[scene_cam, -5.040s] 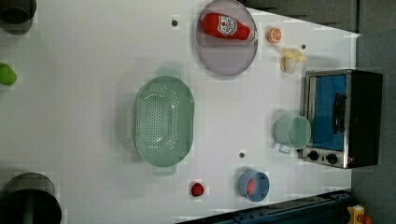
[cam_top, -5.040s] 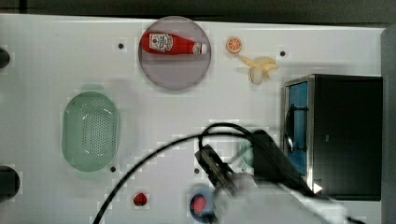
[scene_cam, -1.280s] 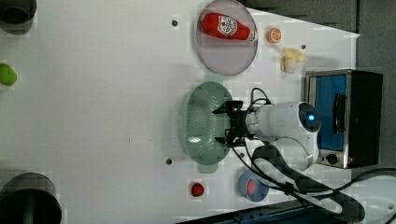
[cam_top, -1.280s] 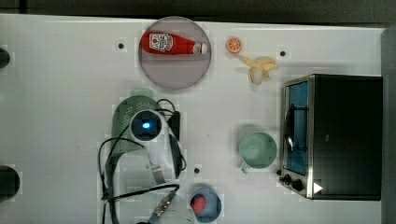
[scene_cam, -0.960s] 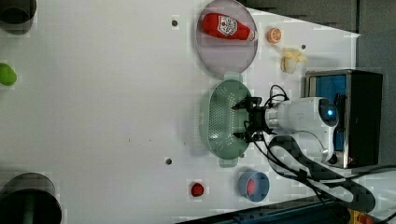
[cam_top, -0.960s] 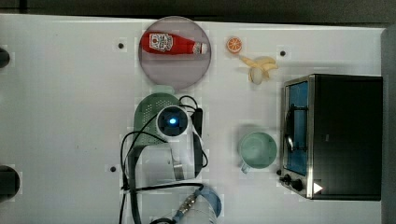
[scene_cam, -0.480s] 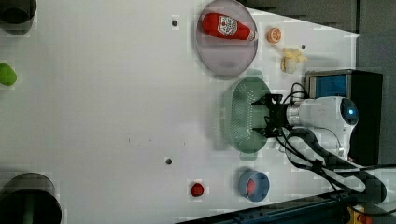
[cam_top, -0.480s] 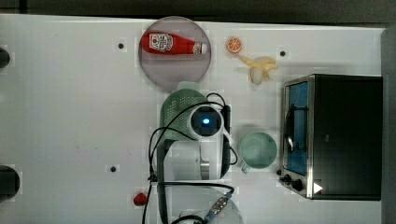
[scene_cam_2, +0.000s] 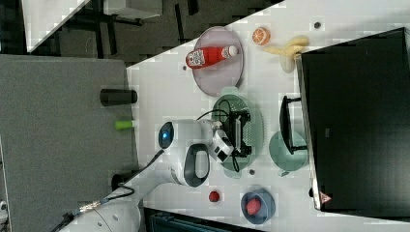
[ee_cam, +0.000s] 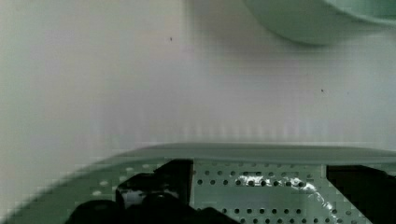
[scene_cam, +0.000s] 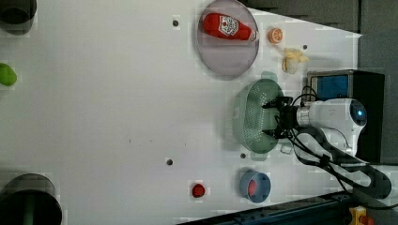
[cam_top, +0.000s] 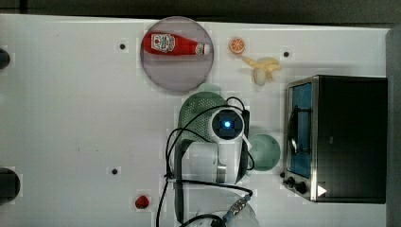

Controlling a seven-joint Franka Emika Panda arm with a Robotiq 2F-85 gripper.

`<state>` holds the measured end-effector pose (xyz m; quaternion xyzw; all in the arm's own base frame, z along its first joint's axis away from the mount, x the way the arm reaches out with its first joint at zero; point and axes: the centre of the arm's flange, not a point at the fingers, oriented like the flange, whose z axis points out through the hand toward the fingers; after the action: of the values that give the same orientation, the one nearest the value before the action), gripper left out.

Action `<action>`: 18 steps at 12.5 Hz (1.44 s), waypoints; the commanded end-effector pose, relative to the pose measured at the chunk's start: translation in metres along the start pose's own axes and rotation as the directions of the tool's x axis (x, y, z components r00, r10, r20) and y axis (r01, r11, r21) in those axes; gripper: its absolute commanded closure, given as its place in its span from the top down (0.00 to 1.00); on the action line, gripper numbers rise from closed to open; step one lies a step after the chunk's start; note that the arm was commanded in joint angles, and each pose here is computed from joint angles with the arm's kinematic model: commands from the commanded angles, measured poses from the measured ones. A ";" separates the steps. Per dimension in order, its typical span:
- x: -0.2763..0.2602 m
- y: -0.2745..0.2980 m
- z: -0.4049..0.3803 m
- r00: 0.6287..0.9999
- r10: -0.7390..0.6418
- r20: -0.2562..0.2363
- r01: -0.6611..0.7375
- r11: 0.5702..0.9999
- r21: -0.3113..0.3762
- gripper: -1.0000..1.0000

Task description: Drag strainer left to right.

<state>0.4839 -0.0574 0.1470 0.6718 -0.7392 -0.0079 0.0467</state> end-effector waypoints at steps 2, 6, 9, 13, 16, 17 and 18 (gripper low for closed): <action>0.021 -0.003 -0.013 0.993 -0.120 -0.021 0.121 0.993 0.010 1.00; 0.012 -0.006 -0.025 0.980 -0.198 -0.017 0.199 0.980 0.029 1.00; -0.012 -0.014 -0.091 0.914 -0.406 -0.023 0.406 0.909 0.088 1.00; -0.006 -0.017 -0.221 0.772 -0.635 -0.036 0.635 0.768 0.083 1.00; 0.003 -0.004 -0.324 0.703 -0.710 -0.032 0.710 0.700 0.072 1.00; 0.007 0.001 -0.354 0.691 -0.722 -0.030 0.722 0.688 0.070 1.00; 0.009 0.007 -0.380 0.691 -0.723 -0.025 0.722 0.688 0.066 1.00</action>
<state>0.5122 -0.0455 0.5126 0.8915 -0.4525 -0.0025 0.0200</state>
